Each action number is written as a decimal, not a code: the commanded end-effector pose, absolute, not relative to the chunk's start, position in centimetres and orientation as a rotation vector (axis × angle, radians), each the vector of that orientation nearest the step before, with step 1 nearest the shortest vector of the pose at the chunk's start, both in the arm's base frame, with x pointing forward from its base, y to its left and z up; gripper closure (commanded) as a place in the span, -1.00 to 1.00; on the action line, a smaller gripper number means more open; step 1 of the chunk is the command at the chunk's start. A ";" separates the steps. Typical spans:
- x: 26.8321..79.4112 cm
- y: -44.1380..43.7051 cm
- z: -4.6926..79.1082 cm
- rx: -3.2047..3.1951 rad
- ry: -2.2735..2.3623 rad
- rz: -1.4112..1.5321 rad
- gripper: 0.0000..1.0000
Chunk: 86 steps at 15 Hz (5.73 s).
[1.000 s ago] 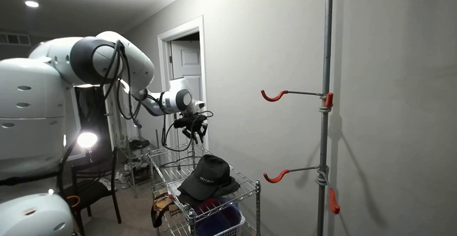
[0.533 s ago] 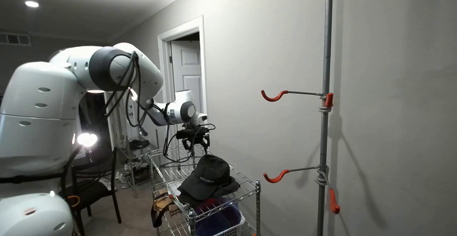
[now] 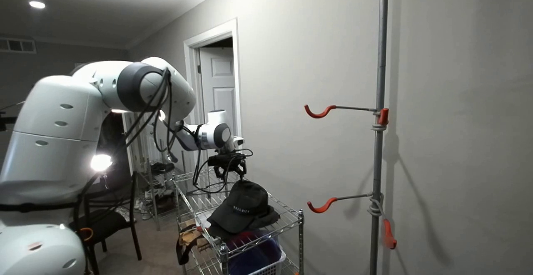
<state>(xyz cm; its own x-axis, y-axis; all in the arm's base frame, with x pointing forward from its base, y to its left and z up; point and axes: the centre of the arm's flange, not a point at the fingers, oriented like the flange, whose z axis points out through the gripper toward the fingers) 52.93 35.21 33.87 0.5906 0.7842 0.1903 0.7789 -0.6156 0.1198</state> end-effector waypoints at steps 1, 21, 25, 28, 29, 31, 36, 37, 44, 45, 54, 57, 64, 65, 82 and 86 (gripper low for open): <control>53.6 35.1 33.1 2.791 1.410 0.364 0.01; 50.1 32.5 40.1 2.756 1.242 0.540 0.98; 47.8 32.0 43.0 2.730 1.185 0.621 0.98; 45.9 31.2 43.7 2.762 1.073 0.662 0.98; 45.2 30.8 44.0 2.770 1.049 0.658 0.98; 42.6 29.8 44.9 2.762 1.053 0.644 0.98; 36.7 24.6 48.9 2.735 0.845 0.700 0.97; 36.2 23.3 49.4 2.736 0.778 0.711 0.98; 36.9 13.3 50.6 2.749 0.498 0.695 0.97; 37.3 11.8 50.5 2.764 0.476 0.688 0.97; 40.4 2.6 43.9 2.967 0.589 0.792 0.97; 40.9 2.5 38.6 3.045 0.674 0.854 0.97; 40.2 3.1 39.1 3.028 0.617 0.805 0.96; 40.2 3.1 39.2 3.028 0.616 0.807 0.96; 52.0 -17.2 42.0 2.600 0.098 1.055 0.98; 53.9 -15.3 40.1 2.646 0.206 1.059 0.98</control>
<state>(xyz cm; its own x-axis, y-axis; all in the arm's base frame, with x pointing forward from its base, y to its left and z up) 51.77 -17.54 41.20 0.7422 0.1987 0.6401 -0.0191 -0.9484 0.3165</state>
